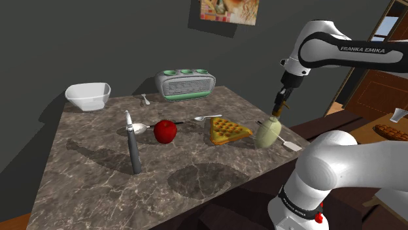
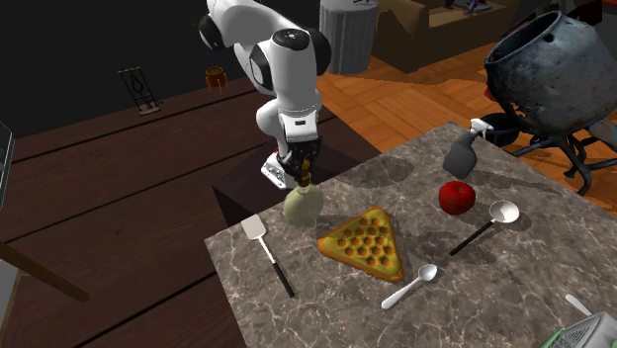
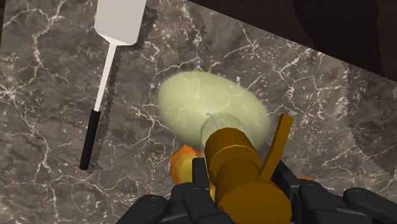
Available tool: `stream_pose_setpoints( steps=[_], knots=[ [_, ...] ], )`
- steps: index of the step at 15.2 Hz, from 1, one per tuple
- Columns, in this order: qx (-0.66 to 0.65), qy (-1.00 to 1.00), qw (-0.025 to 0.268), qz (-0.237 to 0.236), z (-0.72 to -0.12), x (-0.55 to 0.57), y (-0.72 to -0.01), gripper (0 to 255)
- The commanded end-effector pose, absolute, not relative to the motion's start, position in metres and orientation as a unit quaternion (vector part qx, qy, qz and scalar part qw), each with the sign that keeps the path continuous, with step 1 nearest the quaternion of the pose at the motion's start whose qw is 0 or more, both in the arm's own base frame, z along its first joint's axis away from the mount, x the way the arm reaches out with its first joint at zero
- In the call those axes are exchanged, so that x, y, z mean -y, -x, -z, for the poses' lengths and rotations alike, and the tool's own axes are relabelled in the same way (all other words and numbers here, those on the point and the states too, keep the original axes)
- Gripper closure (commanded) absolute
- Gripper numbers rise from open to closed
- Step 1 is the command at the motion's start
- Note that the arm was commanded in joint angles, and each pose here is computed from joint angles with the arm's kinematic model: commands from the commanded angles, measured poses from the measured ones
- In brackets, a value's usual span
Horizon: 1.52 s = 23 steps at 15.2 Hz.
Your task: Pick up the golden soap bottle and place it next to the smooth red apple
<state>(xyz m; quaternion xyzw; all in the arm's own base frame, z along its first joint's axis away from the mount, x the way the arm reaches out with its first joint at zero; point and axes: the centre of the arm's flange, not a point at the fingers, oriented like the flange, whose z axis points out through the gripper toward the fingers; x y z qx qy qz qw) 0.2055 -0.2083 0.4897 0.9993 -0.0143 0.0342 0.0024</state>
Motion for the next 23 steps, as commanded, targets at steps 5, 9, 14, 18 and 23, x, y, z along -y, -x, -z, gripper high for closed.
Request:
stream_pose_setpoints(
  steps=[5, 9, 14, 18, 23],
  knots=[
    [0.014, -0.999, 0.002, -0.034, -0.521, 0.208, -0.205, 255],
    [0.014, -0.999, 0.002, -0.034, -0.542, 0.208, -0.205, 255],
    [0.014, -0.999, 0.002, -0.034, -0.568, 0.208, -0.205, 255],
    [0.014, -0.999, 0.002, -0.034, -0.589, 0.208, -0.205, 255],
    [0.014, -0.999, 0.002, -0.034, -0.616, 0.208, -0.205, 255]
  ],
)
